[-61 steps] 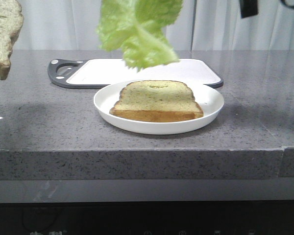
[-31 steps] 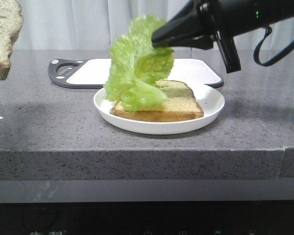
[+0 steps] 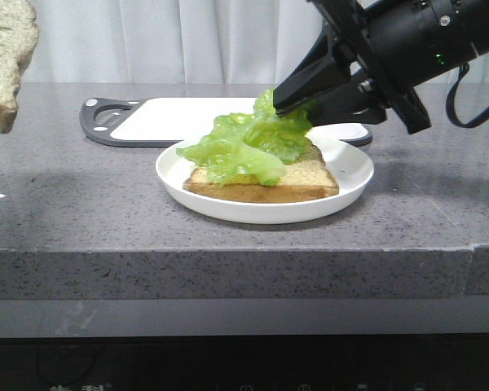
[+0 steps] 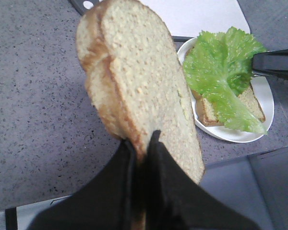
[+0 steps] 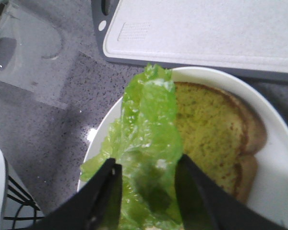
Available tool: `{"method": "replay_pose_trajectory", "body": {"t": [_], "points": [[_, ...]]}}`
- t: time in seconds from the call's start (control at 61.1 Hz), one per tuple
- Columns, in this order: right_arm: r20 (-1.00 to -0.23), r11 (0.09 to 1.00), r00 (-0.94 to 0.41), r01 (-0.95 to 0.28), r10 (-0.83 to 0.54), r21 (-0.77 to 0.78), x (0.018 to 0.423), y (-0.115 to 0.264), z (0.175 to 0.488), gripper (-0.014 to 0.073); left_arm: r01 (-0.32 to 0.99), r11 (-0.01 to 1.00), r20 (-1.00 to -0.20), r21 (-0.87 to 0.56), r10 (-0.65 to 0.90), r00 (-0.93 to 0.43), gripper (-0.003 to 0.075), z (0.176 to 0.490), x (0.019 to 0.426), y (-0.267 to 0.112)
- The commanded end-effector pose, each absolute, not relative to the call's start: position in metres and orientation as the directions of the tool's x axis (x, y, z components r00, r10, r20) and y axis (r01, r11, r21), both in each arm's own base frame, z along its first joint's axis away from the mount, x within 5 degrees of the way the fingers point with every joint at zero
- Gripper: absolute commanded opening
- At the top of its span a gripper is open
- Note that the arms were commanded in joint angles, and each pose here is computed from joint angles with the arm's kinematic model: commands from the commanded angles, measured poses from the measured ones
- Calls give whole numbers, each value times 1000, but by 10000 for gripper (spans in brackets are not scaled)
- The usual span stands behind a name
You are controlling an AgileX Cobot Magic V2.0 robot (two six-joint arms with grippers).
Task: Left arm grabs bread, right arm adds lettuce
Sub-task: 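Lower the lettuce onto the bottom bread slice and open the right gripper, then move the held bread slice with the left gripper over the lettuce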
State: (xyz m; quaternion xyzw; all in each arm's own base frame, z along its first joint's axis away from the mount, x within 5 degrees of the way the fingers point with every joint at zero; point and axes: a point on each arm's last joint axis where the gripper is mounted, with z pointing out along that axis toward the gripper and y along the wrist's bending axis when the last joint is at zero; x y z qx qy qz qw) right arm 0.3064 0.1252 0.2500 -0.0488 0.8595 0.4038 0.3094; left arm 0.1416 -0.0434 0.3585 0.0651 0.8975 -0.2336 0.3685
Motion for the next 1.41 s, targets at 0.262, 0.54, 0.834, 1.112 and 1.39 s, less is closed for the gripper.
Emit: {"method": "replay_pose_trajectory", "body": {"t": [0.262, 0.54, 0.834, 1.112, 1.39], "points": [[-778, 769, -627, -484, 28, 418, 267, 95, 324, 421, 297, 870, -733, -393, -101, -673, -20, 371, 143, -45], [-711, 903, -697, -358, -90, 236, 201, 64, 352, 417, 297, 870, -733, -393, -101, -673, -20, 371, 143, -45], [-705, 964, -701, -249, -109, 98, 140, 36, 373, 417, 297, 870, -733, -393, -101, -673, -20, 371, 143, -45], [-801, 961, -592, -262, -90, 85, 102, 29, 391, 417, 291, 873, -754, -393, -124, -645, -20, 374, 145, -44], [-797, 961, -597, -262, -92, 85, 101, 29, 391, 417, 336, 807, -772, -485, -216, -598, -20, 382, 156, -51]]}}
